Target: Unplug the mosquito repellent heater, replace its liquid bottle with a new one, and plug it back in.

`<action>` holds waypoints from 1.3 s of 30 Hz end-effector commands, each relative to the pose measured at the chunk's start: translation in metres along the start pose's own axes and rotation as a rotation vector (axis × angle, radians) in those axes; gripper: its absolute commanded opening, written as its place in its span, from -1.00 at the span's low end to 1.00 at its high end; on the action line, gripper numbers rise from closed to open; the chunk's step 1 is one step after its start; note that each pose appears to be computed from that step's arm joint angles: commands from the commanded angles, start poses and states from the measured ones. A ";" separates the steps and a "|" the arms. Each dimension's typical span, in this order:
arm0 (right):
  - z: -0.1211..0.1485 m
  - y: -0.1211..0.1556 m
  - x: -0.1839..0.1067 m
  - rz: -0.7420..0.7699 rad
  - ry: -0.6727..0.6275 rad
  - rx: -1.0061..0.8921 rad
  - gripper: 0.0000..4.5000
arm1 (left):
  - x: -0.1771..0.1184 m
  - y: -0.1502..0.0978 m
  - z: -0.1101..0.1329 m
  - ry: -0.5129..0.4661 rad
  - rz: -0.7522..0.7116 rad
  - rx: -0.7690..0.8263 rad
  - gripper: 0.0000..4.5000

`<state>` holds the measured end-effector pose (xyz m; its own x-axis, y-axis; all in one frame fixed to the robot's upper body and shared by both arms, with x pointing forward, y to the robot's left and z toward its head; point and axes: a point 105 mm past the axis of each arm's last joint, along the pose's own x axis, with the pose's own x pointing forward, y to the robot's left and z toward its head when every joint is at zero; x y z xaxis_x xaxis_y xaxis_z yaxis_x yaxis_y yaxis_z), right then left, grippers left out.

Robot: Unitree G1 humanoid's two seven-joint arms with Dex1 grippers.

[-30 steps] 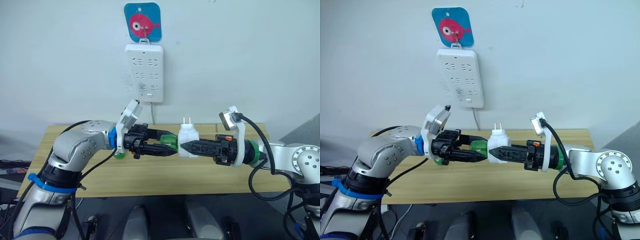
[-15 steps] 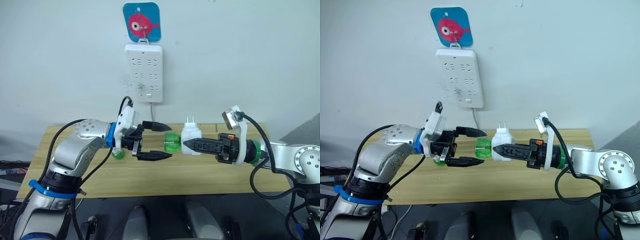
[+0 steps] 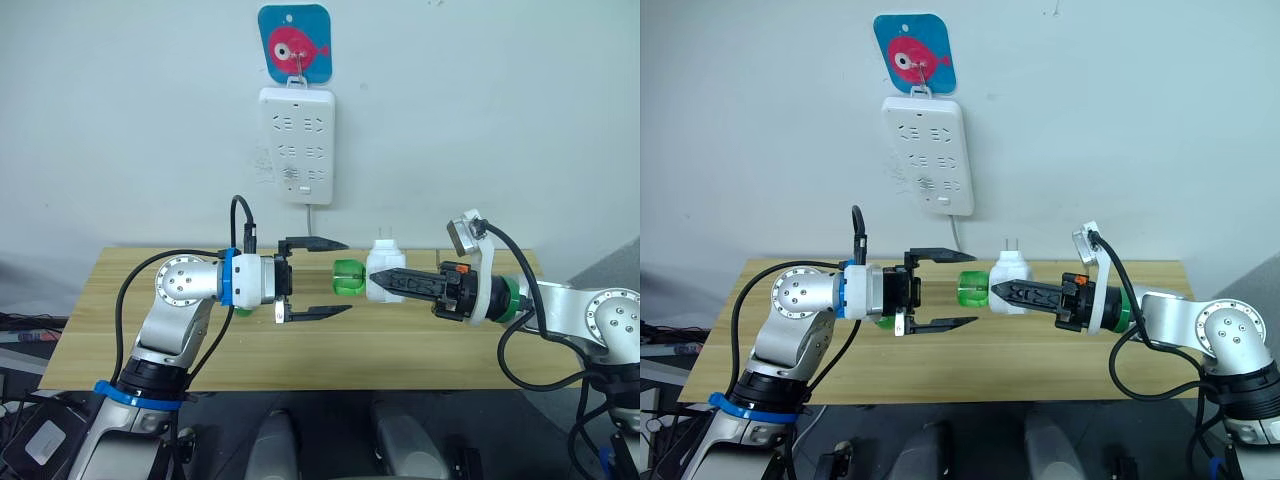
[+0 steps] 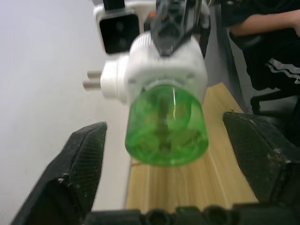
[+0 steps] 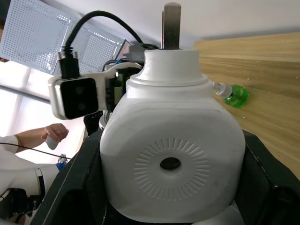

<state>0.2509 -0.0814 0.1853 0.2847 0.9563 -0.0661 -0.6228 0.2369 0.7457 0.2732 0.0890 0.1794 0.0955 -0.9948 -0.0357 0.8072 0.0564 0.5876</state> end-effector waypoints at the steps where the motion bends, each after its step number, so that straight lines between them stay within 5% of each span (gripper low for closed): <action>1: 0.008 0.013 -0.002 0.052 -0.028 -0.031 0.34 | 0.004 0.006 0.005 -0.025 0.023 0.026 0.43; 5: 0.007 0.015 -0.002 0.057 -0.027 -0.033 0.34 | 0.007 0.007 0.009 -0.048 0.021 0.045 -0.02; 11: 0.005 0.014 -0.002 0.055 -0.018 -0.036 0.34 | 0.003 0.005 0.011 -0.041 0.002 -0.026 -0.02; 14: 0.002 0.014 -0.002 0.054 -0.003 -0.041 0.34 | -0.004 0.005 -0.001 0.041 -0.032 -0.425 -0.02; 17: -0.002 0.015 -0.001 0.063 0.025 -0.047 0.34 | -0.017 0.010 0.005 0.021 -0.103 -0.833 -0.02; 23: -0.005 0.017 0.003 0.073 0.060 -0.074 0.34 | -0.024 0.017 0.008 0.030 -0.130 -0.997 -0.02; 28: -0.003 0.016 0.003 0.068 0.047 -0.073 0.34 | -0.021 0.012 0.004 0.062 -0.127 -0.951 -0.02; 35: 0.001 0.014 0.001 0.050 0.011 -0.063 0.34 | -0.031 -0.007 -0.024 0.237 -0.106 -0.576 0.97; 39: 0.002 0.013 0.001 0.046 0.005 -0.065 0.34 | -0.026 -0.005 -0.025 0.198 -0.044 -0.269 0.98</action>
<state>0.2464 -0.0771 0.1843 0.2534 0.9639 -0.0818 -0.6535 0.2330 0.7202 0.2809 0.1205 0.1446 0.1205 -0.9566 -0.2655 0.9826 0.0769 0.1690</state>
